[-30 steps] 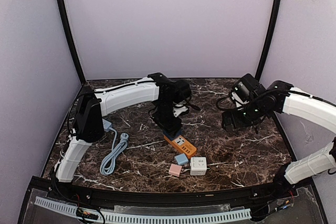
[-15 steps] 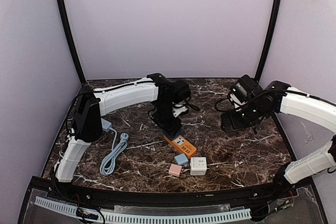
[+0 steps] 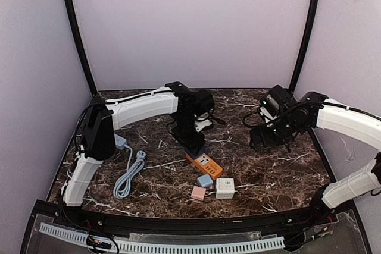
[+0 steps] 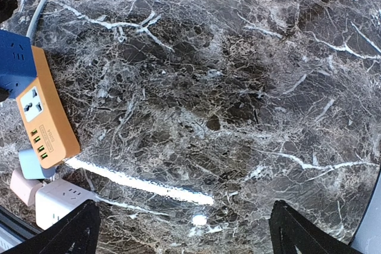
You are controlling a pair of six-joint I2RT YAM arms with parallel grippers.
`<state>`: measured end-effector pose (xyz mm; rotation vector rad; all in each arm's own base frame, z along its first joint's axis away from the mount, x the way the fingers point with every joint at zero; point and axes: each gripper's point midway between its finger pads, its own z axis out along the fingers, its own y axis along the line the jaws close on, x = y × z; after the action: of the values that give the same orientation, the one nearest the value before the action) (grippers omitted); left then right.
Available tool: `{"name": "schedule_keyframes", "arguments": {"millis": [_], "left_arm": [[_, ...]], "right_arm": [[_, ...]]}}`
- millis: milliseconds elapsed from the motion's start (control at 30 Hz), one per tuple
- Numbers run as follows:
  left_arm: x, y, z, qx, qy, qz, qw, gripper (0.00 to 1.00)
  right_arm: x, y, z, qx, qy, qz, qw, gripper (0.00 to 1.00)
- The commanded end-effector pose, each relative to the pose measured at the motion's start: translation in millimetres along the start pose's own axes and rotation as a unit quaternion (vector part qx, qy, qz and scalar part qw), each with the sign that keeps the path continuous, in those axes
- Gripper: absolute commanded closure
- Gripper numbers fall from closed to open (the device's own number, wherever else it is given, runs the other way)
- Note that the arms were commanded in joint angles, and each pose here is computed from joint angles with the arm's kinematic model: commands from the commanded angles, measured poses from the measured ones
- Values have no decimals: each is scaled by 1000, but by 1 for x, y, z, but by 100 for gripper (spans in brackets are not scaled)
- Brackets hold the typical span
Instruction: Insert the plug
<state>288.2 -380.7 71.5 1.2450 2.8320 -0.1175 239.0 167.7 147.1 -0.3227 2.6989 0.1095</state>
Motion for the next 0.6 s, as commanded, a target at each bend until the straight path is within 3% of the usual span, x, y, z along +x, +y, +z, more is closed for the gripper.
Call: {"name": "schedule_keyframes", "arguments": {"millis": [0, 367, 567], "left_arm": [[49, 8, 47, -12, 124, 19, 992, 99], [59, 17, 71, -48, 174, 10, 984, 99], [41, 12, 71, -38, 149, 1, 988, 87]], "right_arm": [[-7, 4, -3, -8, -8, 11, 1000, 2], [-9, 14, 2, -26, 6, 16, 1000, 1], [-9, 16, 0, -32, 7, 14, 999, 1]]}}
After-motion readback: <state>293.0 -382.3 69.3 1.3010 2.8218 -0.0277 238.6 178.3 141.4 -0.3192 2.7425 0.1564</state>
